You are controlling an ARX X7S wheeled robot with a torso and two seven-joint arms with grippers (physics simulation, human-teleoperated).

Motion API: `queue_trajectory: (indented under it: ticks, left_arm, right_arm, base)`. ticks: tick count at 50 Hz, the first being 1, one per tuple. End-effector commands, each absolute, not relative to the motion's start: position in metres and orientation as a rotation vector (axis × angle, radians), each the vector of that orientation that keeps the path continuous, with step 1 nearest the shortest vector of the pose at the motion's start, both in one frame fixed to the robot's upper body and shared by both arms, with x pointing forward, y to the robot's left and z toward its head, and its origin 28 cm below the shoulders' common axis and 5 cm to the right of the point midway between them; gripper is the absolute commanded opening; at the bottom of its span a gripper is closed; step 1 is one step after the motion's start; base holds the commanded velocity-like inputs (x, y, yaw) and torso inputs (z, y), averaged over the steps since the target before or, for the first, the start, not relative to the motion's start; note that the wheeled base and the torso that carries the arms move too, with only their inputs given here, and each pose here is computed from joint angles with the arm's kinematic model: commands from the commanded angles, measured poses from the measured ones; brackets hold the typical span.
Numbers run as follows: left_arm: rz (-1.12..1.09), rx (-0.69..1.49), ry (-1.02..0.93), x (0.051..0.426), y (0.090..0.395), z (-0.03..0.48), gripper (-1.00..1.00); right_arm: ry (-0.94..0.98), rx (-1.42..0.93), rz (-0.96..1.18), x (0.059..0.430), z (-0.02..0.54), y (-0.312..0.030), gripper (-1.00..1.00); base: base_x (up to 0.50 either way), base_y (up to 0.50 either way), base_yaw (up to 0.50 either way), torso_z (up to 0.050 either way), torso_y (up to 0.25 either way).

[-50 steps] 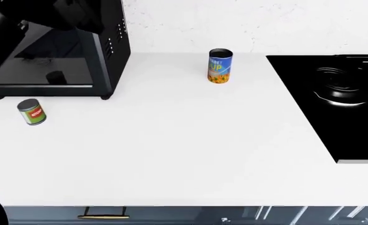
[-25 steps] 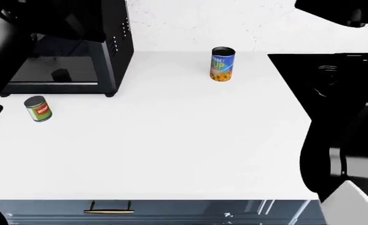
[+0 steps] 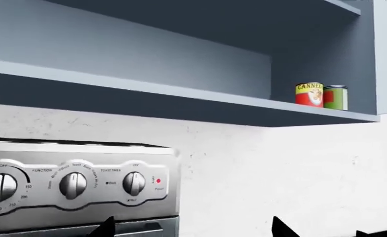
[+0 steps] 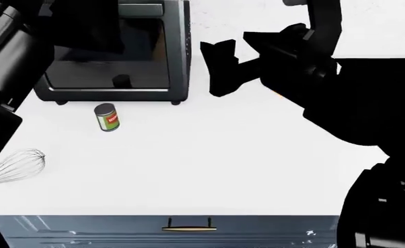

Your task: Pick the cans from the counter and place them in their designated side in the cabinet.

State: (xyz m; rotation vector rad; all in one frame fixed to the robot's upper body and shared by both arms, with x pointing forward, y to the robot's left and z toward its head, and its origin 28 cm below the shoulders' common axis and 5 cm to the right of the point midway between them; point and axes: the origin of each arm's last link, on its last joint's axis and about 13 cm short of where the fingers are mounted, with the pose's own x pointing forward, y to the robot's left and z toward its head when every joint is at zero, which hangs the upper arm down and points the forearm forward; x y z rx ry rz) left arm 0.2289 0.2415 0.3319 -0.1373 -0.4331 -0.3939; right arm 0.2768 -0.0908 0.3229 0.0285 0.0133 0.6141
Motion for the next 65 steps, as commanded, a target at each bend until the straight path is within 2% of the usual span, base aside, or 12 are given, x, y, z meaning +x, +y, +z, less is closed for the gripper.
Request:
queue_trajectory:
  ticks: [1, 33, 46, 65]
  left_arm:
    - [-0.39, -0.134, -0.421, 0.234, 0.241, 0.33, 1.0]
    - [-0.394, -0.137, -0.415, 0.235, 0.242, 0.329, 1.0]
    - [-0.393, -0.14, -0.417, 0.235, 0.242, 0.328, 1.0]
    - [-0.391, -0.136, -0.422, 0.235, 0.241, 0.329, 1.0]
  right_arm:
    - [0.034, 0.011, 0.591, 0.269, 0.313, -0.096, 1.0]
    - [0.046, -0.02, 0.572, 0.272, 0.313, -0.096, 1.0]
    - [0.049, -0.031, 0.573, 0.272, 0.313, -0.096, 1.0]
    - [0.232, -0.098, 0.591, 0.306, 0.271, -0.082, 1.0]
  base:
    - [-0.04, 0.49, 0.0, 0.0, 0.0]
    - [-0.01, 0.31, 0.0, 0.0, 0.0]
    - [0.21, 0.18, 0.0, 0.0, 0.0]
    - [0.0, 0.0, 0.0, 0.0, 0.0]
